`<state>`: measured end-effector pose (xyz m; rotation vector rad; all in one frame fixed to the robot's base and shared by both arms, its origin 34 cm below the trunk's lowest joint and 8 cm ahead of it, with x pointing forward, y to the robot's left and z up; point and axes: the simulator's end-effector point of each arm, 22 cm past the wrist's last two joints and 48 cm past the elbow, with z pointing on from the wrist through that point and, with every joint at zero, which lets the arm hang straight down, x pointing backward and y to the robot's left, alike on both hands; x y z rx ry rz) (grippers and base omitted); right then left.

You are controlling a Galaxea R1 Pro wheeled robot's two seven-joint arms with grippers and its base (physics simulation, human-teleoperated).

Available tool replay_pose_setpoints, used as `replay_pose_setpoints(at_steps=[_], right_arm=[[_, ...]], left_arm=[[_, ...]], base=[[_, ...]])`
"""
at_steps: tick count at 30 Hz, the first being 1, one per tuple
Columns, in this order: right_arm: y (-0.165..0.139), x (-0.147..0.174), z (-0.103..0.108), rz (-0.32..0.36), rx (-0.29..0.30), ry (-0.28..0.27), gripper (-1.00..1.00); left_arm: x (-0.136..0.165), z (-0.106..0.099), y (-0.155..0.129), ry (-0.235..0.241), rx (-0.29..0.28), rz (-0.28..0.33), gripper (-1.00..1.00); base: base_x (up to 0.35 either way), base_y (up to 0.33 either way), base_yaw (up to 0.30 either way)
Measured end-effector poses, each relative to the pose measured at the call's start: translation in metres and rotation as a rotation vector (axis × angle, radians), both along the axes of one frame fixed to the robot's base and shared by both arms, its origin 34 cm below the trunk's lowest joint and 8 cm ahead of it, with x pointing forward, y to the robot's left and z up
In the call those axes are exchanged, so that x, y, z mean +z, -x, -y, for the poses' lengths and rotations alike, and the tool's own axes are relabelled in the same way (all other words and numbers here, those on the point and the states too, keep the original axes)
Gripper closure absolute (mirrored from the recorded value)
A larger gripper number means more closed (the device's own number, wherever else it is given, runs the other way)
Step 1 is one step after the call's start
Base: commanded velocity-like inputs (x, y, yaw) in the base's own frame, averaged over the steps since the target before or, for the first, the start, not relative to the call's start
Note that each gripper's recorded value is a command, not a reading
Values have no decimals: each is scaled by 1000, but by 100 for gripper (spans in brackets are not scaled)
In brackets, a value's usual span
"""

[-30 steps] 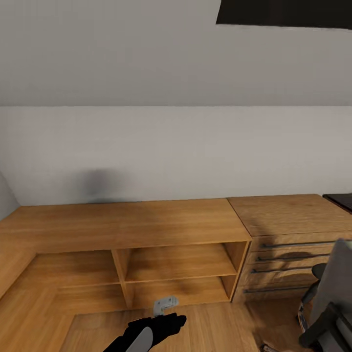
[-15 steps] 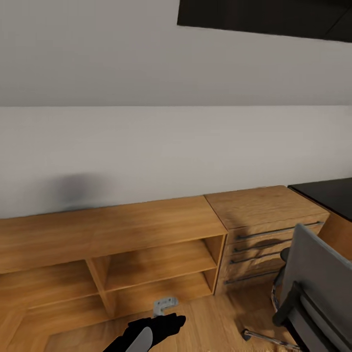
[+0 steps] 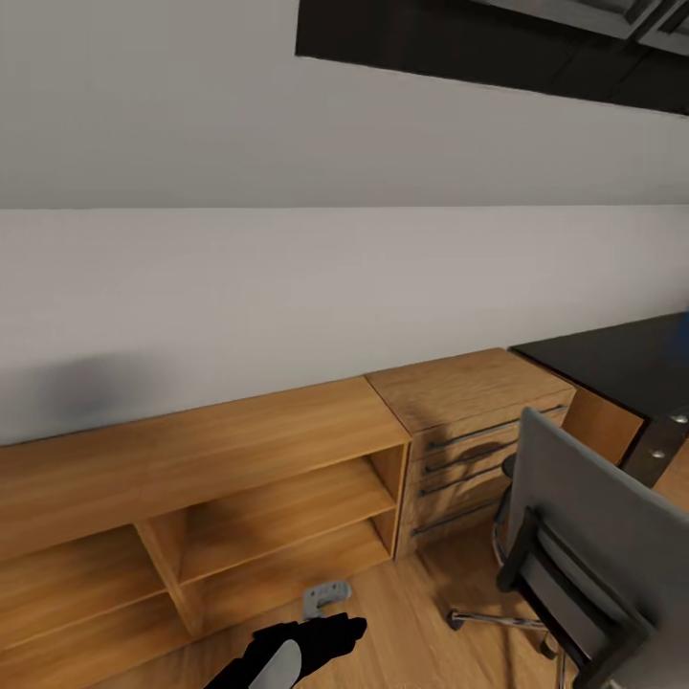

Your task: In the bedroom, organize the workspace by keeping the computer under the desk, ensuring the monitor is on the desk, placing the keyboard on the desk next to the monitor, placing the mouse on the desk next to the keyboard, moving the folder from the swivel chair onto the desk next to the mouse, stacking the notebook on top of the folder with the pen on top of the notebook, and positioning the swivel chair next to the desk.

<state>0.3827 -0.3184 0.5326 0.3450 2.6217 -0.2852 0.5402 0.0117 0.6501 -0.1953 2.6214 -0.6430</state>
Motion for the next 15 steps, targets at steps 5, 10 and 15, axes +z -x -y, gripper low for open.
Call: replay_pose_setpoints(at_steps=[5,10,15], right_arm=[[0,0,-1,-2,1,-3,-100],[0,0,-1,0,3,-4,-100],[0,0,-1,0,3,-3,-100]], left_arm=[[0,0,0,-1,-2,1,-100],[0,1,1,-1,-4,2,-100],[1,1,1,-1,-5,2,-100]], base=[[-84,263,-300],[-12,56,-300],[-3,14,-300]])
